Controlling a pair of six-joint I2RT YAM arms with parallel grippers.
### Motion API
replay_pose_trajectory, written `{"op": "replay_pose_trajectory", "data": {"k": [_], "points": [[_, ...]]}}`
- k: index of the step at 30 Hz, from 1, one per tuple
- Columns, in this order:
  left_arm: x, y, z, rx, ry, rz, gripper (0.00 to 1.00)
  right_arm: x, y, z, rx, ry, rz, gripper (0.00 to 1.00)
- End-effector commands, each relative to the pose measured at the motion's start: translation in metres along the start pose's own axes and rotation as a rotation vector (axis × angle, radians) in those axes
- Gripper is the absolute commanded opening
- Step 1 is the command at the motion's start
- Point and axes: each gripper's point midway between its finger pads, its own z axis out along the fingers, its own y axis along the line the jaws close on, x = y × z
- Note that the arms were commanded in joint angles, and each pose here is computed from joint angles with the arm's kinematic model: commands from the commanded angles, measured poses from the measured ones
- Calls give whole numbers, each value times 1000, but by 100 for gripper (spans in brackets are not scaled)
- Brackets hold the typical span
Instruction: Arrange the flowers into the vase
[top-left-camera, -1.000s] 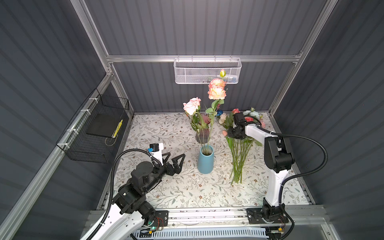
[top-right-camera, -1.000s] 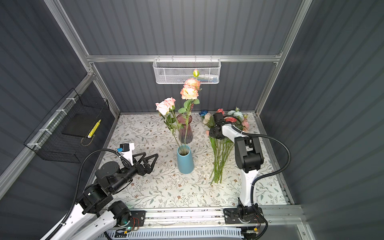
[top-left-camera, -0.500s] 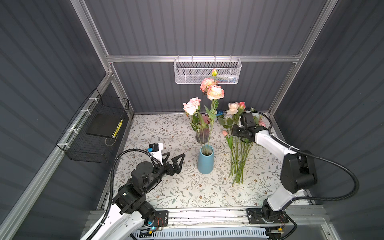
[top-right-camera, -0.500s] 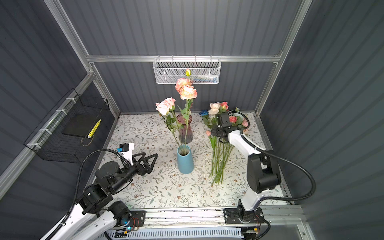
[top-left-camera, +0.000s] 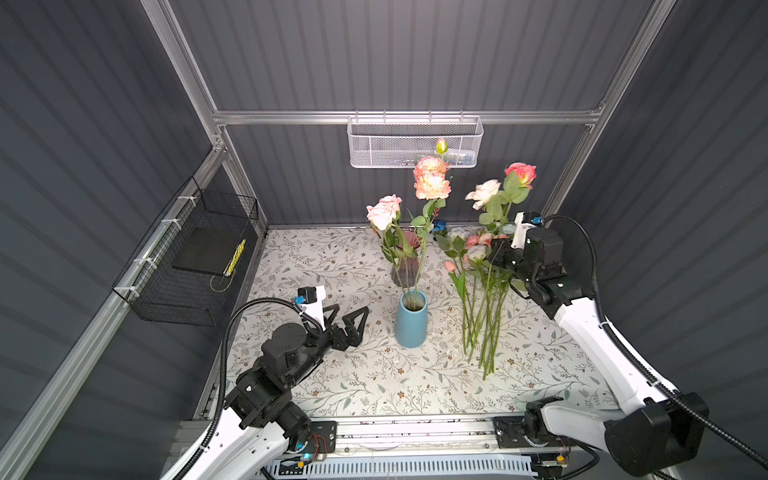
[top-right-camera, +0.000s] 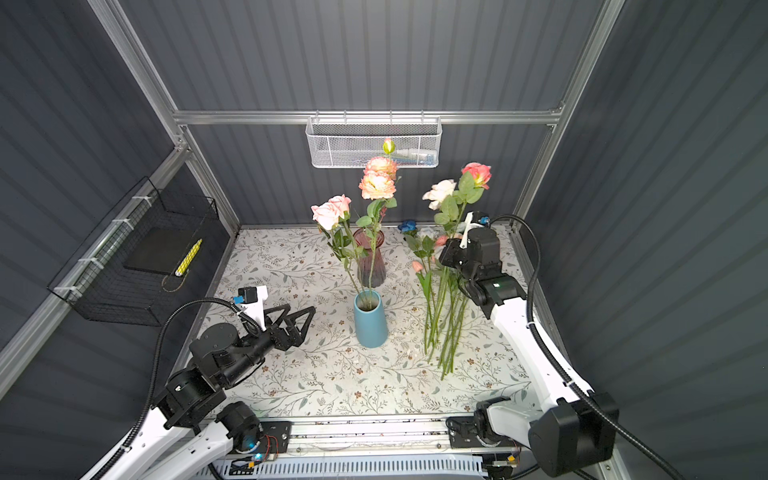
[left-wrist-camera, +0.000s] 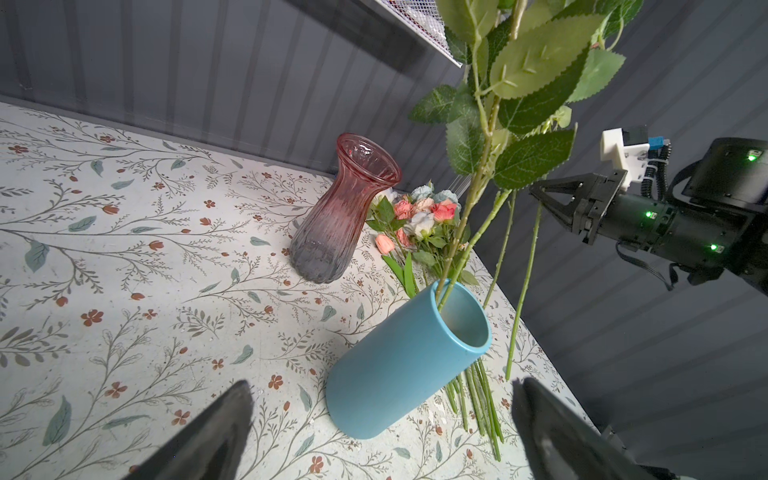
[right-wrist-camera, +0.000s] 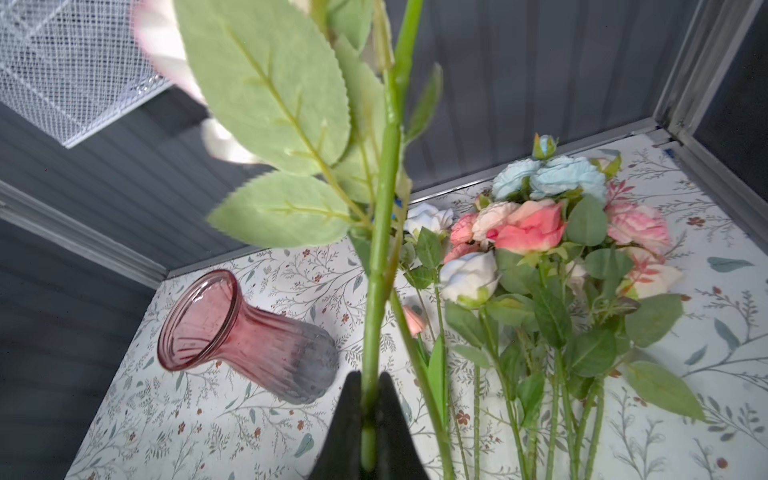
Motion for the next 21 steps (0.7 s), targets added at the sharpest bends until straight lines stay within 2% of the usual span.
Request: {"op": "replay_pose_trajectory", "data": {"k": [1,4,5,9,11,13,14,16,21], "points": [[-6,-2,-6,3,-20,0,100,22,-29,9,104,47,37,0],[-8,-1,-8,-5,-23,-1,100,30,-61,18,262,78,13,0],[-8,-1,-9,-5,-24,-3,100,34,-67,23,278,105,15,0],[-8,-1,-10,-7,-25,-4,100,44,-70,34,242,130,49,0],[-8,0,-11,-12,-24,-6,100,44,-66,37,180,143,109,0],[-8,0,-11,-10,-26,-10,100,41,-50,40,36,125,164,2],[-8,0,-11,-10,-26,-11,100,39,-48,40,21,123,182,2],[-8,1,-11,-12,-27,-10,100,40,-52,43,48,146,170,7],[-4,3,-9,-18,-16,-12,100,76,-82,70,155,295,173,5]]}}
